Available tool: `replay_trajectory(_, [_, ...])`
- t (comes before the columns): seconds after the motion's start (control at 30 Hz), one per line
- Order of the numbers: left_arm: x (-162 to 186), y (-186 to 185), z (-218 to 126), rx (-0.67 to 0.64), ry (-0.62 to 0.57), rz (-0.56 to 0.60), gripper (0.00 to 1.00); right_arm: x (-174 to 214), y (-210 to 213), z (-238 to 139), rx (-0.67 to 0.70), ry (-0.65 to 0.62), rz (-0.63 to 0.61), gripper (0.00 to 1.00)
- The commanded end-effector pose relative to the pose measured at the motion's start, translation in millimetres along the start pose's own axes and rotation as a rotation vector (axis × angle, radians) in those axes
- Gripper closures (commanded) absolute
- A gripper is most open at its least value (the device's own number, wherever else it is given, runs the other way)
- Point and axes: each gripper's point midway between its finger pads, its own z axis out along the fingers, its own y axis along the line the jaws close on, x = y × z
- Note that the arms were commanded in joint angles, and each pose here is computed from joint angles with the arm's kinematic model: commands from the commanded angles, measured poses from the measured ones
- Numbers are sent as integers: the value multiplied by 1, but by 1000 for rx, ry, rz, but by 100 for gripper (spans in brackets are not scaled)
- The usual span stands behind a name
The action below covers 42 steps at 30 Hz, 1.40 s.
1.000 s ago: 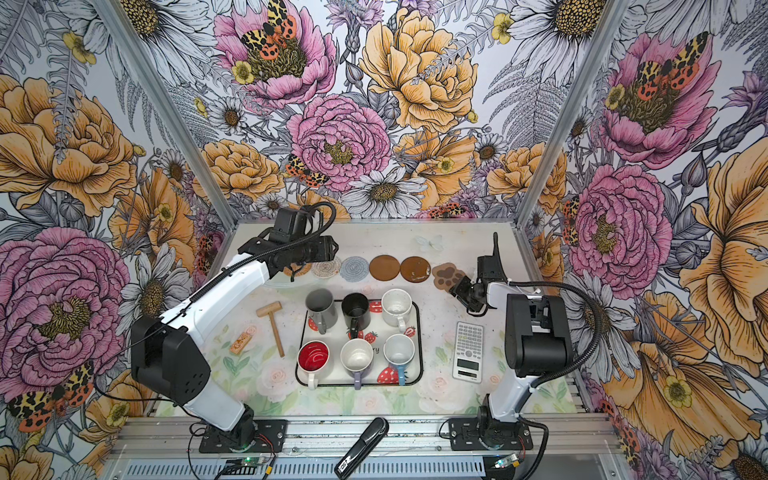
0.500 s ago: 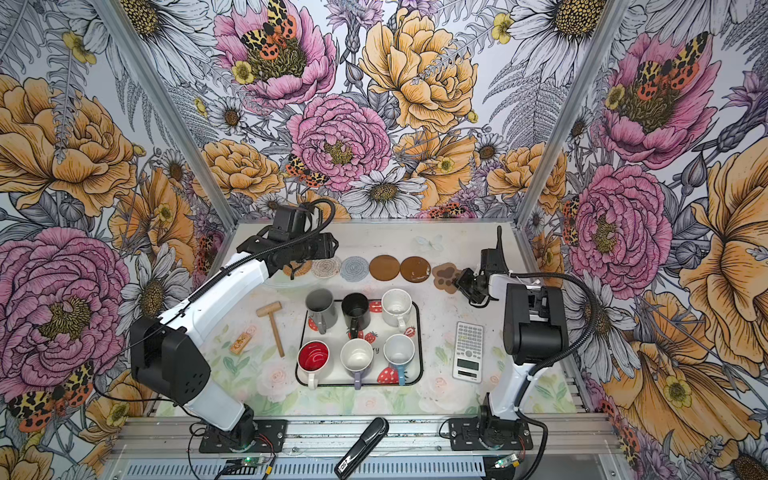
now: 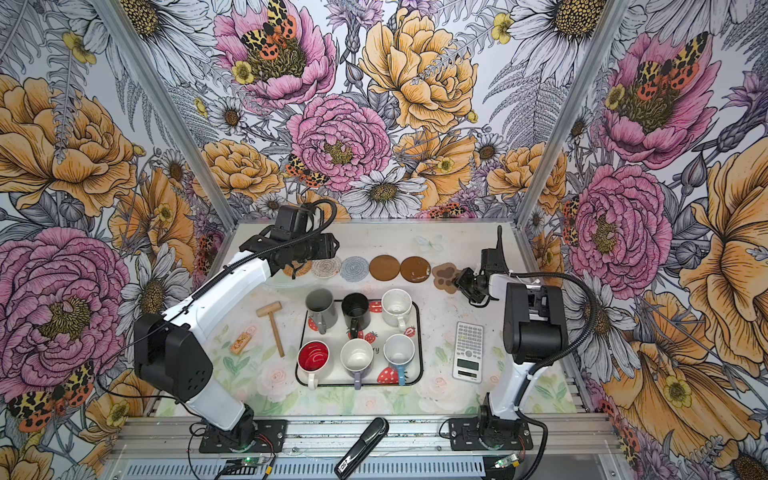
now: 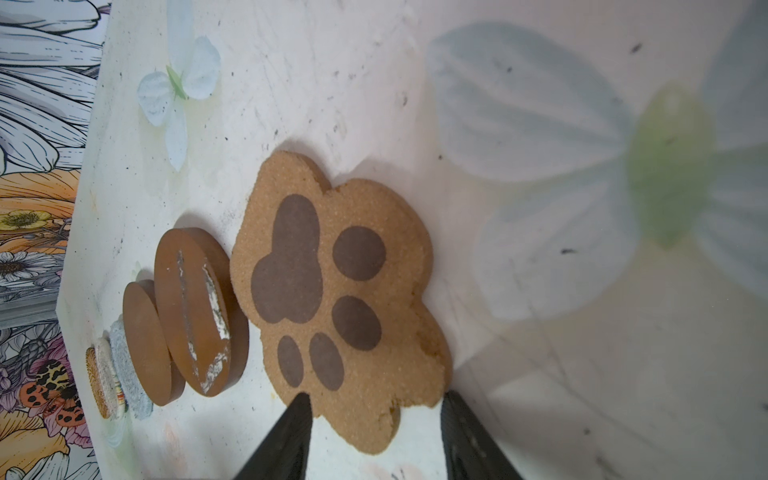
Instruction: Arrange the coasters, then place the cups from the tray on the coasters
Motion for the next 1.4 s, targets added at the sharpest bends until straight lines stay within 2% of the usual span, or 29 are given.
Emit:
replay_trajectory(0.0, [-7,-5,-2,2,-21,-3,34,12,-12,14,41,54,19,47])
replay_trajectory(0.8, [-4,-2,-2,-8,-17,-7,34,-5,1,23,12,46,25,47])
replay_trajectory(1.37, [-3,-1,-4,-9,-16,-8,34,1,10,26,-2,61,19,48])
